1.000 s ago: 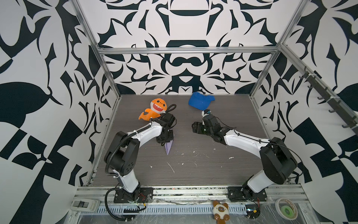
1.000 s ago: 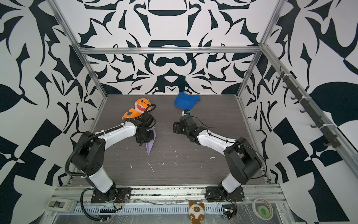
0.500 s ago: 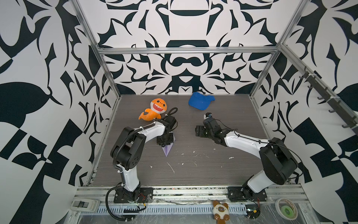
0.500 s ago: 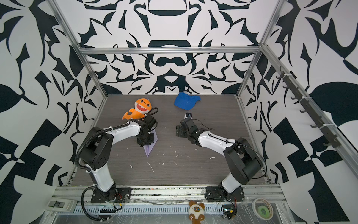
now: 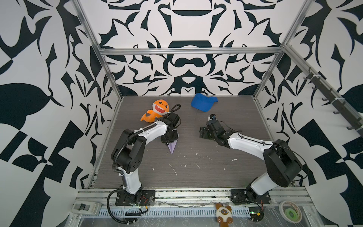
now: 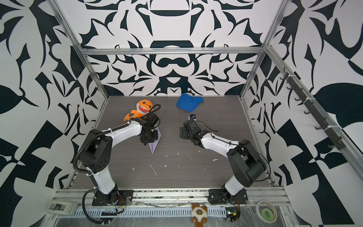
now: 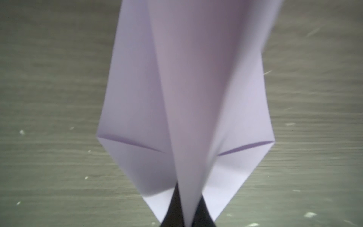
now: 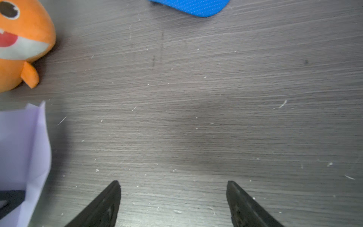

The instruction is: Fold a paper plane with a square sheet of paper (pick it up from the middle)

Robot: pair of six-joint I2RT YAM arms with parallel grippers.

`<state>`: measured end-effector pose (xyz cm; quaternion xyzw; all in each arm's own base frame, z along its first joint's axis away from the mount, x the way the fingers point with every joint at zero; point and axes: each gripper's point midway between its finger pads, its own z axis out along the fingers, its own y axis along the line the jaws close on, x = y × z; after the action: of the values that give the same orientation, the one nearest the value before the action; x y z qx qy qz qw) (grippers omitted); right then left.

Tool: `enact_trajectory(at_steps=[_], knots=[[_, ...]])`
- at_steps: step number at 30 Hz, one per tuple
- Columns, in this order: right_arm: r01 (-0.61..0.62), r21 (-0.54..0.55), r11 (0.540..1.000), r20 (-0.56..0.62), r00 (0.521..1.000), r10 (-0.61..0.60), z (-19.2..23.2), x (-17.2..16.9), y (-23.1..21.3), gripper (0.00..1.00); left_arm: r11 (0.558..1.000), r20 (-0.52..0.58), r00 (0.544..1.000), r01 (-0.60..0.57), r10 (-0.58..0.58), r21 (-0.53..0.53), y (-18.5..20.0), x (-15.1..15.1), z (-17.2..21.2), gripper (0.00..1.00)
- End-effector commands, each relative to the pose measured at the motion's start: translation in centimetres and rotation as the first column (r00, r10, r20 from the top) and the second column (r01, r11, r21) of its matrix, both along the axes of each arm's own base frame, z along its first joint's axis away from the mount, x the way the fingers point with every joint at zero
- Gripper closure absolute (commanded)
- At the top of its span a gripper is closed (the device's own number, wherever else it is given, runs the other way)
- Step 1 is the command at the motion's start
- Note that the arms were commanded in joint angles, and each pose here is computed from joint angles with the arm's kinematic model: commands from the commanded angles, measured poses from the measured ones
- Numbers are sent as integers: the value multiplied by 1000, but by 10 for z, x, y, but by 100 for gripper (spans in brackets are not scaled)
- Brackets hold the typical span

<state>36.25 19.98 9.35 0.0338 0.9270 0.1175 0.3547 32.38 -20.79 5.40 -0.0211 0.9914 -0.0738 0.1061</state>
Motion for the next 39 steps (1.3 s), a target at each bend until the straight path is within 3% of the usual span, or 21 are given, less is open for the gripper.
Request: enact_trajectory(at_steps=[1,9,30,35,39], knots=[[80,7,997,50,995,-81,20,5,-20,13,998,14,1000,5,-4,-69,-31,10,7,94],[116,8,993,24,993,-116,13,-5,-45,15,1000,-24,999,24,-25,-17,-63,27,-9,93],[91,80,993,-35,995,-88,-6,-17,-39,17,998,-108,994,-22,28,58,-60,27,-43,85],[82,80,993,-9,997,-82,8,-12,-37,17,1000,-77,997,-27,28,15,-66,32,-24,82],[89,41,995,70,993,-92,41,-1,-44,13,999,4,1000,-20,20,-35,-67,37,21,72]])
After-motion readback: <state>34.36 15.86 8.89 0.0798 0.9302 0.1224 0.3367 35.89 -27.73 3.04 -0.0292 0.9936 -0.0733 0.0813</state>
